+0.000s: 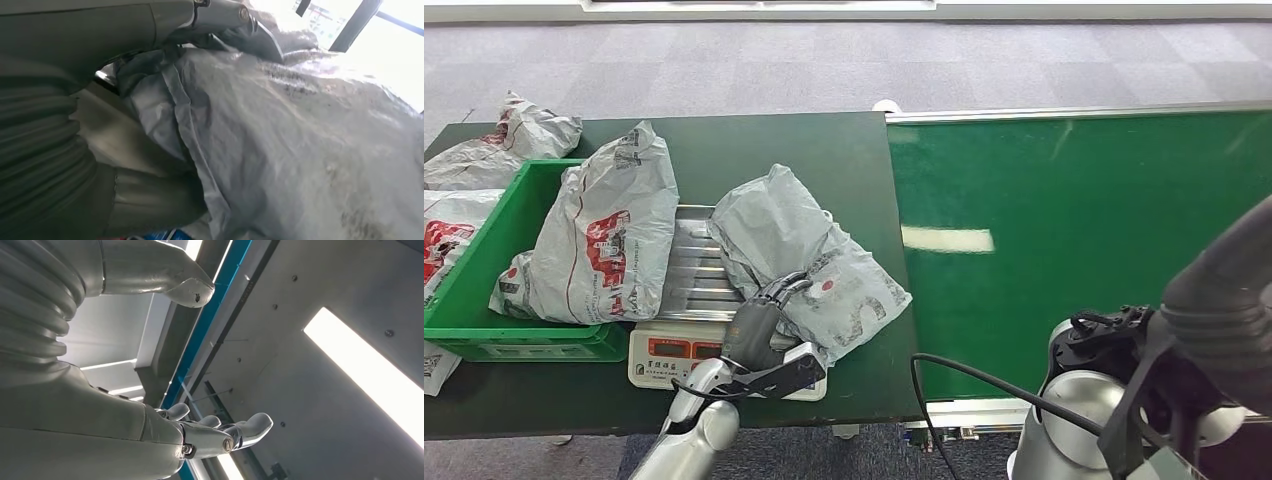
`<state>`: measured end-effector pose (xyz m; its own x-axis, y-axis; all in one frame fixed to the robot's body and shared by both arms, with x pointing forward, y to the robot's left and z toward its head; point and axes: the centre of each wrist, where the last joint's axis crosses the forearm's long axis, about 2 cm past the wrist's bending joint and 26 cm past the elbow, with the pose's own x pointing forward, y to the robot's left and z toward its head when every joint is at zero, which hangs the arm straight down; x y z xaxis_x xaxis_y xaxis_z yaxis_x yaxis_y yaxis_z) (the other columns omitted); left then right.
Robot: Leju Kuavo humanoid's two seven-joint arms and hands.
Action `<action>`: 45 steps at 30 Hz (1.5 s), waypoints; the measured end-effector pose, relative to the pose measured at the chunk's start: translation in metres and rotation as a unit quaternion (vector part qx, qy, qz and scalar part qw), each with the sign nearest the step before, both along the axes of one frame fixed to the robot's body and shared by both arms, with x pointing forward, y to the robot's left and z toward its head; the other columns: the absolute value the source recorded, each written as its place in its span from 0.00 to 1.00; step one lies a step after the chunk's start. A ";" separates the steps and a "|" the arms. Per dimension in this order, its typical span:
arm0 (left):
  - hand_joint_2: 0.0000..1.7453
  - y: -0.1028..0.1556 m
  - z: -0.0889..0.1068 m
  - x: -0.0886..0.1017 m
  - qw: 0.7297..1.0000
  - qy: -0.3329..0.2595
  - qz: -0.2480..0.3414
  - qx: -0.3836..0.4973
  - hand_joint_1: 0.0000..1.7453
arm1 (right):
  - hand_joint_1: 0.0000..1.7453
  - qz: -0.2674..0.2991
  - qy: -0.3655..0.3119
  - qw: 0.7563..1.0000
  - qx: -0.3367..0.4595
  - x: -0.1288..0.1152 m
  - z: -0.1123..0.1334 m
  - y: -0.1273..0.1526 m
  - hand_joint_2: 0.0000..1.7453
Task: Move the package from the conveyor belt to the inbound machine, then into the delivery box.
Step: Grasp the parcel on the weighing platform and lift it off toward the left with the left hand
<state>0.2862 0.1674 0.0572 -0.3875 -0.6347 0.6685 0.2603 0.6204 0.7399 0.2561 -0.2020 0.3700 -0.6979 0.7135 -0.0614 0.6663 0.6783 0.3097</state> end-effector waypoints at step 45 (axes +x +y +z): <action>1.00 0.046 0.089 0.028 0.844 -0.214 0.129 -0.475 1.00 | 0.00 -0.008 0.144 0.989 -0.037 0.041 -0.058 0.006 1.00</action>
<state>0.3142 0.2135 0.1464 -0.6530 0.0092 0.7573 -0.1394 0.9814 -0.1321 0.2975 -0.1964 0.3124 -0.6821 0.7261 0.0867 0.7310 0.6801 0.0553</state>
